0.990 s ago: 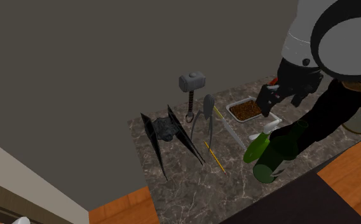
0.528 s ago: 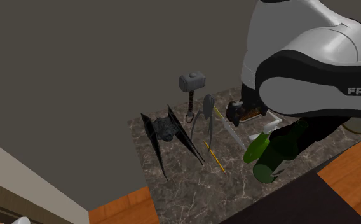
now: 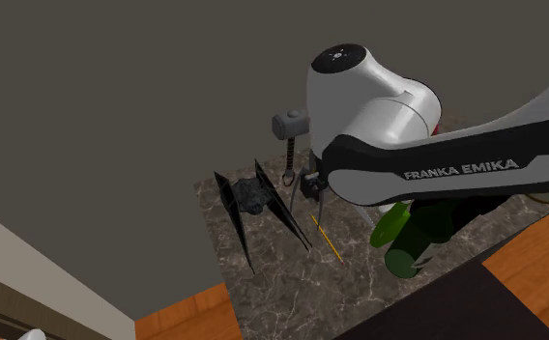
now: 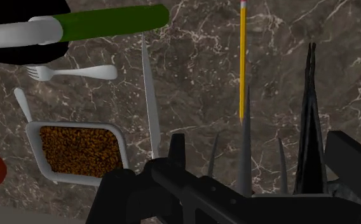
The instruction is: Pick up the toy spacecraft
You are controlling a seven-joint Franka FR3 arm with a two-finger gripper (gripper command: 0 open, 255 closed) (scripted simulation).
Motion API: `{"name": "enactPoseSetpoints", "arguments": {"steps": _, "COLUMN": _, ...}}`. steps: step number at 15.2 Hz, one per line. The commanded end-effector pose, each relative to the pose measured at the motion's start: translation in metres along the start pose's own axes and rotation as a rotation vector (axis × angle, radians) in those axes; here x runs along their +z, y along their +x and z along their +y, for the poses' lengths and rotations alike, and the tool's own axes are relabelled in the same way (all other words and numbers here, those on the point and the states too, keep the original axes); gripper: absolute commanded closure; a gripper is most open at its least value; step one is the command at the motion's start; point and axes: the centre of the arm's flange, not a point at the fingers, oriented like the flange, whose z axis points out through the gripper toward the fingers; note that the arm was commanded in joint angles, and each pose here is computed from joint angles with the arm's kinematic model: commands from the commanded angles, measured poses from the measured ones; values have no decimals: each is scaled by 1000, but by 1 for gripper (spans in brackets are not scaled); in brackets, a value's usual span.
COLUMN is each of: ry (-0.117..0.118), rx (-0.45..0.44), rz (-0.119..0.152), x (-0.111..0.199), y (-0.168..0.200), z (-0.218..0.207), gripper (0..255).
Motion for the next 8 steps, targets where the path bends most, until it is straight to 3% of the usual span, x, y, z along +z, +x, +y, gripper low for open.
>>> {"name": "enactPoseSetpoints", "arguments": {"steps": 1, "ry": -10, "rx": -14, "rz": 11, "x": 20, "y": 10, "z": -17, "gripper": 0}}
{"name": "enactPoseSetpoints", "arguments": {"steps": 8, "ry": -47, "rx": -62, "rz": 48, "x": 77, "y": 47, "z": -81, "gripper": 0}}
